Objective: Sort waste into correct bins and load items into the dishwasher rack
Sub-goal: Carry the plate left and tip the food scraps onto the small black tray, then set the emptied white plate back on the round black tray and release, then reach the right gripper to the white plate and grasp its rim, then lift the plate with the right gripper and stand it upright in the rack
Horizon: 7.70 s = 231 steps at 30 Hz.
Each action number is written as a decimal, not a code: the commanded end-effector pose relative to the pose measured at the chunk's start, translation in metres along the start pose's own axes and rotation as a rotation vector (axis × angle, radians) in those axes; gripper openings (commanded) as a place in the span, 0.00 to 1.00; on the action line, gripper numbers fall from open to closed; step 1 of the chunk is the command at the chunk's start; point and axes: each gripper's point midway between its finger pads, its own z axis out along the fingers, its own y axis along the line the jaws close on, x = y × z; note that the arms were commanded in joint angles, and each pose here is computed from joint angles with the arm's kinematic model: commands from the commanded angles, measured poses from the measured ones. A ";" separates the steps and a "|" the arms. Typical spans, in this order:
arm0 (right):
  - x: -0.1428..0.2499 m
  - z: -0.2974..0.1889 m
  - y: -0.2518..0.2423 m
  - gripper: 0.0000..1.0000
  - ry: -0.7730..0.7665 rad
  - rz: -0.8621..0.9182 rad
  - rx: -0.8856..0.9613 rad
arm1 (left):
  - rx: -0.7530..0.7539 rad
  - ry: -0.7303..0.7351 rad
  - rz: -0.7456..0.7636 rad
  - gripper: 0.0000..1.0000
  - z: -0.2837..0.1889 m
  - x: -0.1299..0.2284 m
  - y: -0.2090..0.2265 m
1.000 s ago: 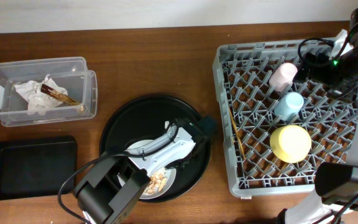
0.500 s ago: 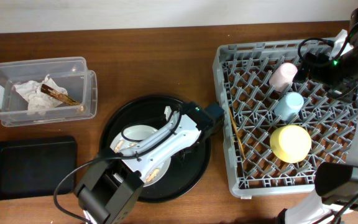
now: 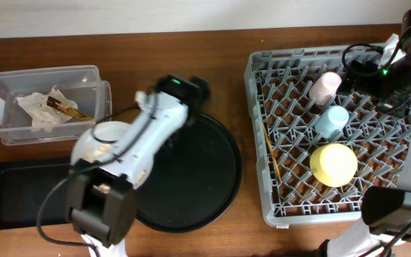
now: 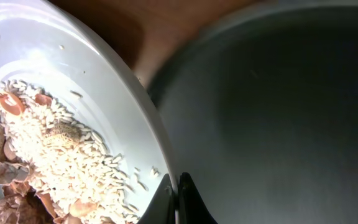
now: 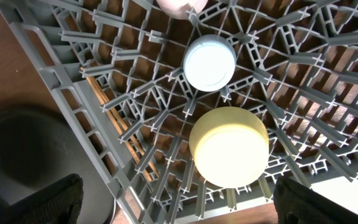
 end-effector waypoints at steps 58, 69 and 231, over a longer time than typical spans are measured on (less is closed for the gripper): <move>-0.002 -0.004 -0.002 0.98 -0.017 0.008 0.010 | 1.449 0.332 -0.895 0.01 0.093 -0.145 0.253; -0.002 -0.004 -0.002 0.98 -0.017 0.008 0.010 | 1.484 0.353 -0.915 0.01 0.087 -0.137 0.259; -0.020 -0.005 0.065 0.04 -0.474 -0.049 0.516 | 0.152 0.260 -0.584 0.99 0.034 -0.091 0.233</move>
